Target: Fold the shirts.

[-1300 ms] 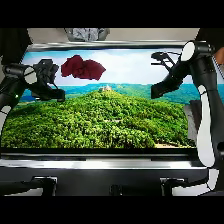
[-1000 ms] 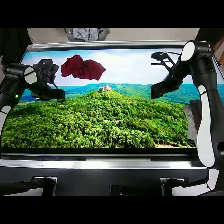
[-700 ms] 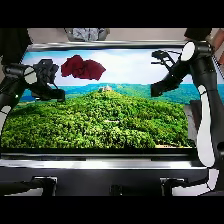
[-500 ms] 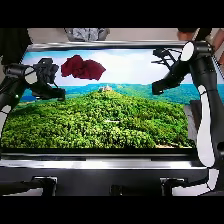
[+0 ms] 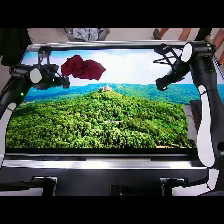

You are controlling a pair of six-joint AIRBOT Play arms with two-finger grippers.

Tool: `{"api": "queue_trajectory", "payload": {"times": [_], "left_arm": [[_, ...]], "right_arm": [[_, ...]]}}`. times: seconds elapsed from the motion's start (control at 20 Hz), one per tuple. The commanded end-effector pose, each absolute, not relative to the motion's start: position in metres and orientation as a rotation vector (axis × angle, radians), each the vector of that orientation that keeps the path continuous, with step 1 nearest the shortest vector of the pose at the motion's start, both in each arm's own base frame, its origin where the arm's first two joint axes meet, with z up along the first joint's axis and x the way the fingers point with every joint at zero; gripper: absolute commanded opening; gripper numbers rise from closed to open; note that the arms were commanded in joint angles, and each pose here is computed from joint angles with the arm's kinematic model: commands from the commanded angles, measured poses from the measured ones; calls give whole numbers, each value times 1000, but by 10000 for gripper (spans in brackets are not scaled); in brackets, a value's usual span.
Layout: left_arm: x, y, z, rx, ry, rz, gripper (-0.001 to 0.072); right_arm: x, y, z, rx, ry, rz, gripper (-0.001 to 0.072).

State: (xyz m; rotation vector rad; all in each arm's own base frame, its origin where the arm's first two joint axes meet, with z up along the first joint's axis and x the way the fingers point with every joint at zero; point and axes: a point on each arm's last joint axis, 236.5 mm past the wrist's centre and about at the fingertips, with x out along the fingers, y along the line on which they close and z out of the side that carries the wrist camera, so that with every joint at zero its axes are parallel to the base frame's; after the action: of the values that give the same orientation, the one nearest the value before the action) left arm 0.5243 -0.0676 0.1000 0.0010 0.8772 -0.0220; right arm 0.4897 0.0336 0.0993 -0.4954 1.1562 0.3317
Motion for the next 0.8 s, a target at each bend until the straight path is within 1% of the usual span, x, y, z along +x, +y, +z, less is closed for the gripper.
{"api": "queue_trajectory", "payload": {"times": [0.0,0.05,0.1,0.15,0.25,0.3,0.35,0.4,0.45,0.5,0.6,0.75], "left_arm": [[595,-19,132,-116,696,79,711],[614,16,134,-140,697,142,710],[626,56,130,-198,709,223,710],[627,98,120,-282,727,314,711],[599,179,76,-485,790,498,716],[584,200,49,-611,823,532,719],[576,210,23,-757,834,516,720],[578,213,8,-870,816,464,720],[583,217,3,-942,778,419,720],[589,223,2,-970,732,388,720],[595,233,0,-967,686,398,720],[600,232,-20,-987,696,405,720]], "right_arm": [[504,35,103,-508,1098,322,692],[504,35,100,-506,1105,325,679],[503,37,95,-499,1117,335,678],[503,40,91,-489,1126,349,673],[504,47,85,-468,1131,373,670],[504,52,81,-457,1134,395,667],[504,58,78,-452,1133,422,667],[504,63,75,-441,1133,446,667],[503,67,74,-431,1133,463,667],[503,70,74,-432,1130,481,667],[503,71,74,-435,1127,487,667],[503,71,74,-435,1127,487,667]]}}
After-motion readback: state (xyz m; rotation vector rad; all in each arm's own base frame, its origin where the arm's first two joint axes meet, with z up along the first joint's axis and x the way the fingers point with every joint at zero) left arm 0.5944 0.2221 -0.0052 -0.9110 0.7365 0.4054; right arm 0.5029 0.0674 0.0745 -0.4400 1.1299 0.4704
